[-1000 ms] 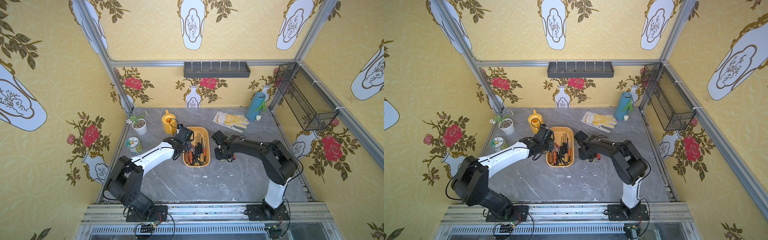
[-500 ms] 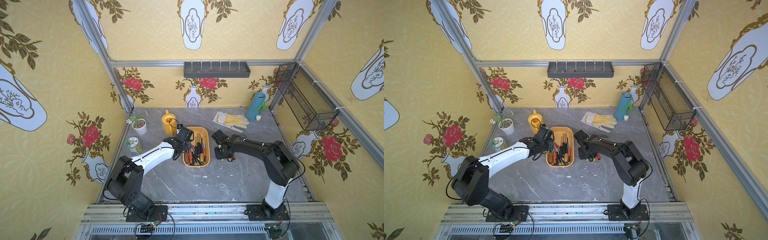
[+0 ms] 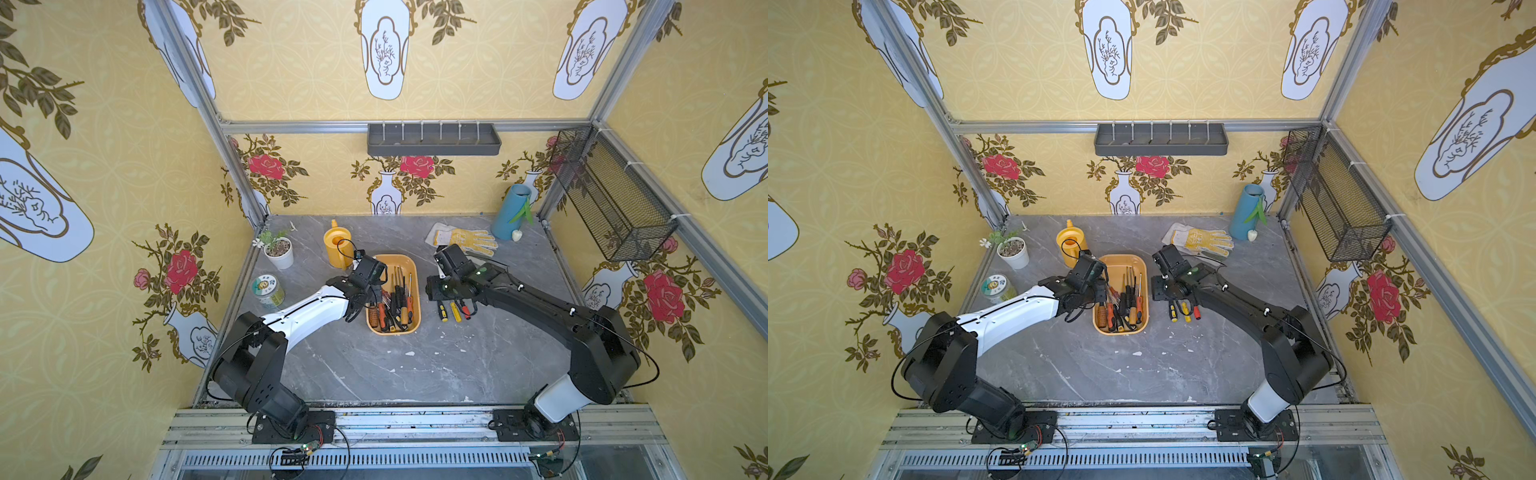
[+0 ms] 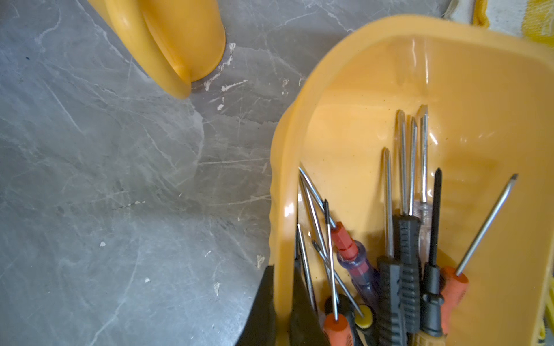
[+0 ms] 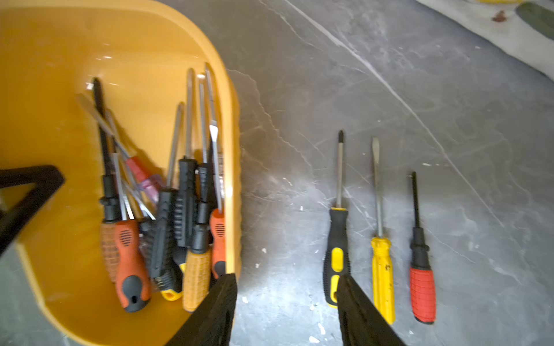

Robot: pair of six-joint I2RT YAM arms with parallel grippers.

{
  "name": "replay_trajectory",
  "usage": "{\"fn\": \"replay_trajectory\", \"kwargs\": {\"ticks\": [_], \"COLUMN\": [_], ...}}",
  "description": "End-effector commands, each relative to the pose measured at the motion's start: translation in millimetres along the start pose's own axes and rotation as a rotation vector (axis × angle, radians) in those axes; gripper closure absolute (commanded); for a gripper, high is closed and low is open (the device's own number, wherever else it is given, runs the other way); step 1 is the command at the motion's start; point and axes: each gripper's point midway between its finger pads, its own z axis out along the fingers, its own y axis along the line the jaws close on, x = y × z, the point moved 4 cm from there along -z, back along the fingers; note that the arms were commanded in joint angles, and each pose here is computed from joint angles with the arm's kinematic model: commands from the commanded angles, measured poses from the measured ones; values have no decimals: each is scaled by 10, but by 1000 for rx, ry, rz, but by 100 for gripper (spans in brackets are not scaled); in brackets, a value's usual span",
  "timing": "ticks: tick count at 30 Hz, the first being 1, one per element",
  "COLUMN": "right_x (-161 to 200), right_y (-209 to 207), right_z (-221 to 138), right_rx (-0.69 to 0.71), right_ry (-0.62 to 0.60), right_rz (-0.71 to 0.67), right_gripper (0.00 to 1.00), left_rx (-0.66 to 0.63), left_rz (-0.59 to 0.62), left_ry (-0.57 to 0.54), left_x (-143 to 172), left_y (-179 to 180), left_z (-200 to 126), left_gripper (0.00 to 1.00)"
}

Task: Take out the screwdriver from the storage box
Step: Pick up the screwdriver from the storage box.

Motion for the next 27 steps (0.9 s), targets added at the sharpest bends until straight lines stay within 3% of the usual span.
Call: {"fn": "replay_trajectory", "kwargs": {"ticks": [1, 12, 27], "right_x": [-111, 86, 148], "right_y": [260, 816, 966], "right_z": [-25, 360, 780], "right_rx": [-109, -214, -246], "right_ry": [-29, 57, 136], "right_rz": [-48, -111, -93], "right_gripper": [41, 41, 49], "left_rx": [57, 78, 105], "left_rz": [-36, -30, -43], "left_ry": [-55, -50, -42], "left_x": [-95, -87, -70], "left_y": [-87, -103, -134], "left_z": [-19, -43, -46], "left_gripper": [100, 100, 100]}}
